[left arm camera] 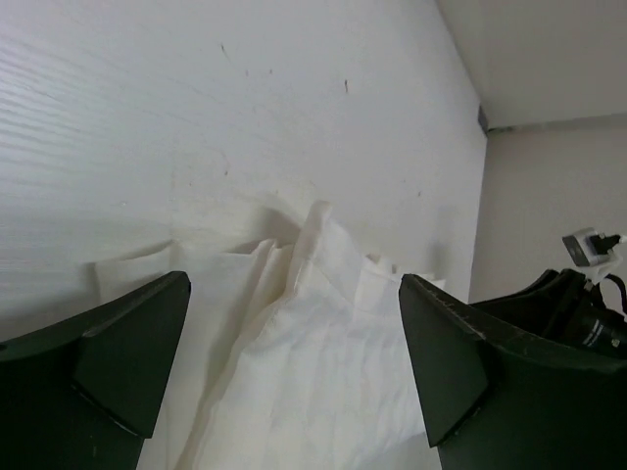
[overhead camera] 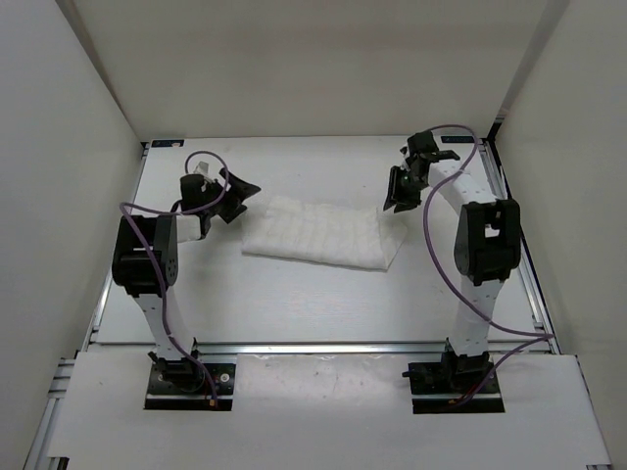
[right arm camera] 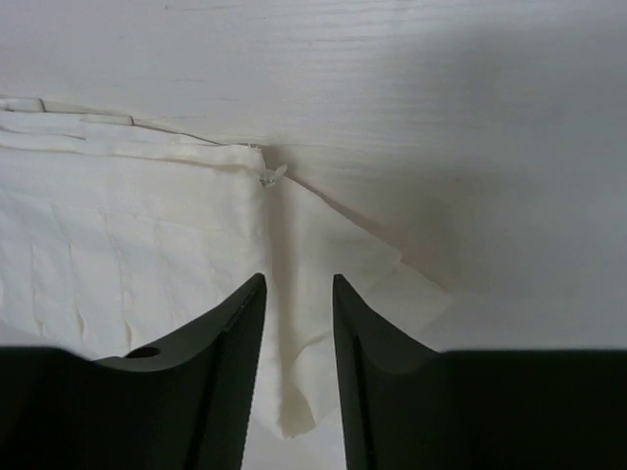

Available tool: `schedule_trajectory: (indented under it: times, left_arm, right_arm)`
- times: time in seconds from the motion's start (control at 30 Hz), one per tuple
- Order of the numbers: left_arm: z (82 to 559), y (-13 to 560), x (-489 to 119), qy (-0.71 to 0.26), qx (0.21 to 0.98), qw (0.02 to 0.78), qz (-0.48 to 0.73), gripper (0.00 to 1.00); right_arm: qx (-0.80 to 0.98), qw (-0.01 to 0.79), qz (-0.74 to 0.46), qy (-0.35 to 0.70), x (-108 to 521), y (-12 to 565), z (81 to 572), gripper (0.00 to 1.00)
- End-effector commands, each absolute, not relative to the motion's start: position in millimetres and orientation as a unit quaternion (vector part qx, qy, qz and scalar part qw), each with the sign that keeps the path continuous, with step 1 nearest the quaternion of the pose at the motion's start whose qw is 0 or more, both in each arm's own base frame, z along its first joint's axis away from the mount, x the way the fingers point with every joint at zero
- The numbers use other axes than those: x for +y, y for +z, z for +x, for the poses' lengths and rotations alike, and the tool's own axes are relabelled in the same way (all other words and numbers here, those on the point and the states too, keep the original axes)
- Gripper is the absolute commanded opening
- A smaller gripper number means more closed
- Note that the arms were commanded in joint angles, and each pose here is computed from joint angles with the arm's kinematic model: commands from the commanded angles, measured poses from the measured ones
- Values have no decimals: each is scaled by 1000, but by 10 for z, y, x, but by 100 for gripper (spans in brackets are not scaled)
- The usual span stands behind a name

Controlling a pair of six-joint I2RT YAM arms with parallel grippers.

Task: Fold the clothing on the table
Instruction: Fold the skirt

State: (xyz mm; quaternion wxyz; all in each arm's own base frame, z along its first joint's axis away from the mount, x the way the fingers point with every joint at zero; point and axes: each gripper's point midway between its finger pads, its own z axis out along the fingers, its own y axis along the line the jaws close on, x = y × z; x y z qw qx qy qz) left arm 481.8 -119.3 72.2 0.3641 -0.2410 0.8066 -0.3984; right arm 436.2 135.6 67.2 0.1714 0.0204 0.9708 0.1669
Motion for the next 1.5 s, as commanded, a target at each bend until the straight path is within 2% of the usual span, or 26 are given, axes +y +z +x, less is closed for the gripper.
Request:
schedule_trajectory:
  times: [0.0,0.03,0.13,0.17,0.2,0.27,0.43,0.53,0.63,0.77,1.13,1.27,1.47]
  left_arm:
    - [4856,1453,-960,-445,753,428,-227,99]
    - [4788,1509,-976,-443,755,431,-219,99]
    - [4567,1452,-1018,-428,775,416,-205,99]
    - [4489,1442,-1018,-415,785,415,-198,99]
    - [4409,1275,-1019,-396,802,400,-200,98]
    - [4284,1133,-963,-369,819,392,-198,99]
    - [4080,1100,-1041,-393,815,398,-150,97]
    - [4055,992,-1020,-355,842,384,-133,82]
    - [4142,987,-939,-271,876,385,-105,75]
    - [4066,809,-848,-211,900,368,-102,77]
    - [3719,364,-791,-180,921,330,-104,76]
    - [3688,336,-917,-217,910,334,-111,76]
    - [3705,491,-1106,-326,869,343,-147,78]
  right_arm:
    - [962,248,11,115,1215,1339,4329,43]
    - [965,236,14,113,1162,1290,4237,51]
    - [966,216,41,133,1075,1310,3883,59]
    - [969,192,54,144,1084,1183,3732,59]
    - [970,180,65,147,1029,1124,3583,79]
    - [968,170,79,164,1016,1050,3431,83]
    - [968,147,96,180,1008,907,3135,84]
    - [968,135,104,184,1024,822,3023,84]
    - [963,118,125,209,1087,735,2948,91]
    - [948,124,144,255,1213,637,3068,93]
    - [935,139,158,287,1499,409,3429,91]
    - [935,139,161,285,1506,394,3486,89]
    - [939,133,154,276,1437,391,3472,89]
